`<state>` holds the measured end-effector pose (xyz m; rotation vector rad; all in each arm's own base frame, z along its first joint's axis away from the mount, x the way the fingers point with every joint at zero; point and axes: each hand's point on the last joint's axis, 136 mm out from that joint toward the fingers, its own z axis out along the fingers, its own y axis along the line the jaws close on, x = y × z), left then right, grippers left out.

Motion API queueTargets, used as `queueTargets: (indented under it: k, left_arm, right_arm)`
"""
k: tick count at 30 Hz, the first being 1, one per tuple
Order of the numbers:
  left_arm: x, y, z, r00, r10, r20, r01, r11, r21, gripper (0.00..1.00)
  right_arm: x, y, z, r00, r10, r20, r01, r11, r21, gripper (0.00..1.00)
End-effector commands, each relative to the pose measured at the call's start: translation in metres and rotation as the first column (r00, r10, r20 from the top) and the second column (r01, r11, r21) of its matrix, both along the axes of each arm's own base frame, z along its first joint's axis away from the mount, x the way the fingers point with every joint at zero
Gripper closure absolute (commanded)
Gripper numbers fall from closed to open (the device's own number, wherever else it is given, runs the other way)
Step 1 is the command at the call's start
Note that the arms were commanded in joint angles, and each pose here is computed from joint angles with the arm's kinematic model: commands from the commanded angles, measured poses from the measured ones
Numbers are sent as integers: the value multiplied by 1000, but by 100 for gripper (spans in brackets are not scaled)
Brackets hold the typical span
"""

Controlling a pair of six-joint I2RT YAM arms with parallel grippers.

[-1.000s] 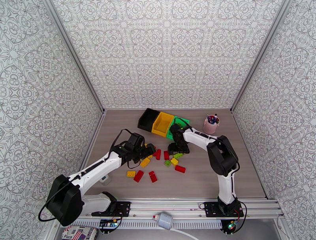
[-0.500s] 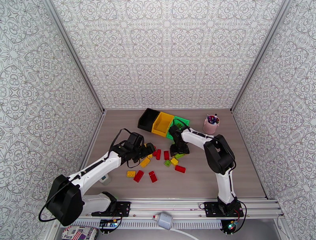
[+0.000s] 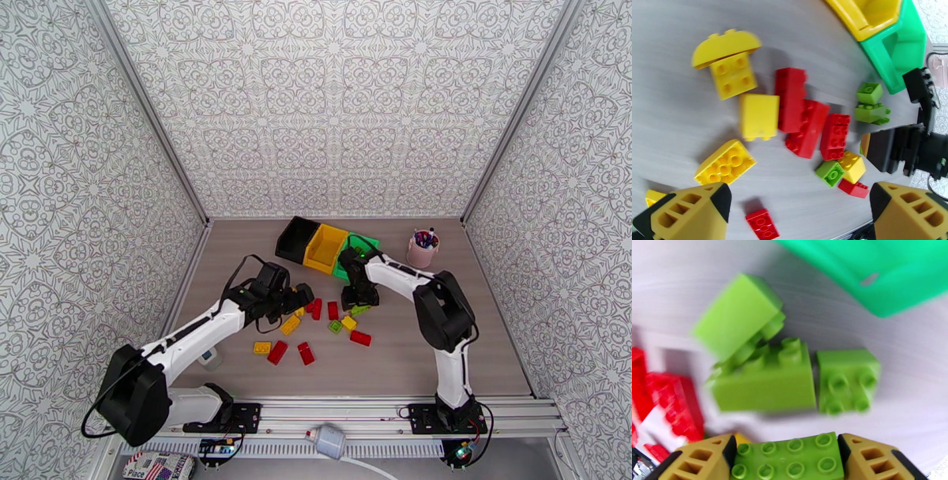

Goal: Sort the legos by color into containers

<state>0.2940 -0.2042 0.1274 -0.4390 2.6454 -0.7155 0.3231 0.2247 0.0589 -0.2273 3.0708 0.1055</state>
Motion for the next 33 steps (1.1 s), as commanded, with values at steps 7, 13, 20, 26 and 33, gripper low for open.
queueTargets:
  k: [7, 13, 20, 26, 33]
  left_arm:
    - [41, -46, 43, 984, -146, 101, 151, 987, -50, 1]
    - [65, -59, 62, 977, -159, 141, 168, 984, -61, 2]
    - [69, -61, 65, 978, -169, 125, 180, 980, -82, 4]
    - [61, -49, 56, 982, -159, 105, 166, 984, -63, 4]
    - [47, -42, 43, 984, -162, 77, 165, 985, -41, 7]
  right_arm:
    - [53, -7, 82, 982, -136, 133, 115, 981, 154, 45]
    - [102, -11, 107, 962, -216, 166, 177, 959, 220, 45]
    - [149, -14, 119, 947, -273, 168, 225, 940, 255, 30]
    - [161, -13, 129, 942, -281, 185, 223, 933, 281, 23]
    - [149, -19, 131, 945, -272, 182, 218, 938, 271, 22]
